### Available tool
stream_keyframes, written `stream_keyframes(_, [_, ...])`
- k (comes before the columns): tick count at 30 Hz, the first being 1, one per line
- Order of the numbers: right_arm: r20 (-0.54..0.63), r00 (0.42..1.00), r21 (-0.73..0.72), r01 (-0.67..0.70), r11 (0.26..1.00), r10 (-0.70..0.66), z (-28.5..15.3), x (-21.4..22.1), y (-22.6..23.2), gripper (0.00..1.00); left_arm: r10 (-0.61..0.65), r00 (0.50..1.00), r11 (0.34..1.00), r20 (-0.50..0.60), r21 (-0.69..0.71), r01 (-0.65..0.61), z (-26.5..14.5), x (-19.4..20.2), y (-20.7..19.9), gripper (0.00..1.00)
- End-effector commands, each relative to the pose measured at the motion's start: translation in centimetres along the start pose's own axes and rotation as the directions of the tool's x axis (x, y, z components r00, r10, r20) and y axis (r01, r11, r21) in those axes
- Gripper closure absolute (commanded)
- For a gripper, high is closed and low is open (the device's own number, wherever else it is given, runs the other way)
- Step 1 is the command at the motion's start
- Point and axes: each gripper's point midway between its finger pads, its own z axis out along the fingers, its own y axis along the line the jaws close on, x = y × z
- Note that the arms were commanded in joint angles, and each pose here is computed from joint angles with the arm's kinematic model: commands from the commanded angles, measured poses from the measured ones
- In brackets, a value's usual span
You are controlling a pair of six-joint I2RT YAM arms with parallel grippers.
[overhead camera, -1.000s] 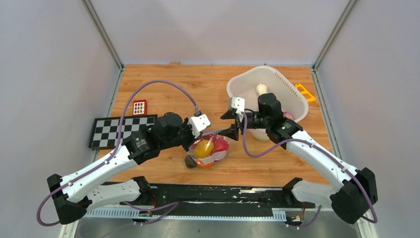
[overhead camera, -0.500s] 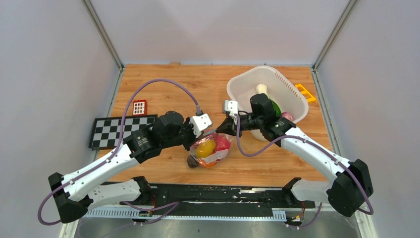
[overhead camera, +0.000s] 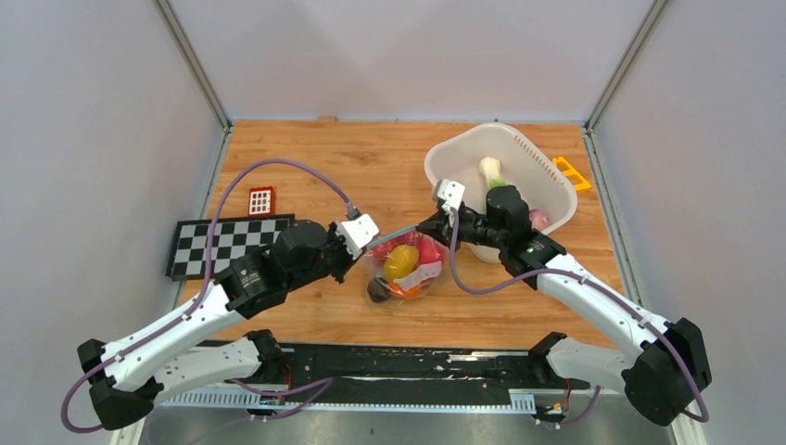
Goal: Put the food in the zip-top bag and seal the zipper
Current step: Zip the zipper food storage bag at the center of the board, then place the zipper food storage bag at the center of the board.
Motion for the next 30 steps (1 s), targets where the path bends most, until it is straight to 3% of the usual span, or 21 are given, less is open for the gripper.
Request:
stream_keyframes(1, [0.073,0.997,0.167,-0.006,0.986,-0.006,-1.0,-2.0,-3.6,1.00,-0.036,0.999,0.989,-0.018,-0.142,0.033,-1.8,1.6,2.2,1.00])
stream_keyframes(7, [0.108,0.994,0.138,-0.012,0.990,-0.003,-0.8,-3.0,-3.2,1.00,-0.061,0.998,0.961,-0.011,-0.269,0.056,-2.6,1.9,4.4,0.97])
stream_keyframes(11, [0.130,0.991,0.106,-0.010,0.994,-0.004,-0.5,-3.8,-2.9,1.00,-0.071,0.997,0.948,0.007,-0.309,0.070,-2.7,1.5,5.1,0.79])
stream_keyframes(15, [0.143,0.990,0.070,-0.008,0.998,-0.002,0.6,-5.3,-3.3,1.00,-0.106,0.992,0.936,0.069,-0.329,0.123,-2.6,0.3,5.4,0.49])
stream_keyframes(17, [0.146,0.989,0.082,-0.013,0.997,0.001,1.2,-6.1,-4.2,1.00,-0.126,0.988,0.915,0.088,-0.376,0.150,-3.0,0.1,6.3,0.40])
stream_keyframes(21, [0.150,0.989,0.109,-0.007,0.994,-0.010,2.5,-8.1,-6.2,1.00,-0.174,0.969,0.860,0.175,-0.452,0.236,-4.6,-0.8,7.8,0.01])
stream_keyframes(26, [0.164,0.986,0.122,0.010,0.992,-0.030,3.4,-10.1,-7.7,1.00,-0.220,0.916,0.792,0.335,-0.487,0.368,-7.6,-2.0,9.3,0.00])
stream_keyframes(30, [0.125,0.992,-0.006,0.025,1.000,-0.024,4.0,-7.6,-5.0,1.00,-0.248,0.872,0.730,0.423,-0.509,0.455,-9.7,-1.6,10.3,0.00])
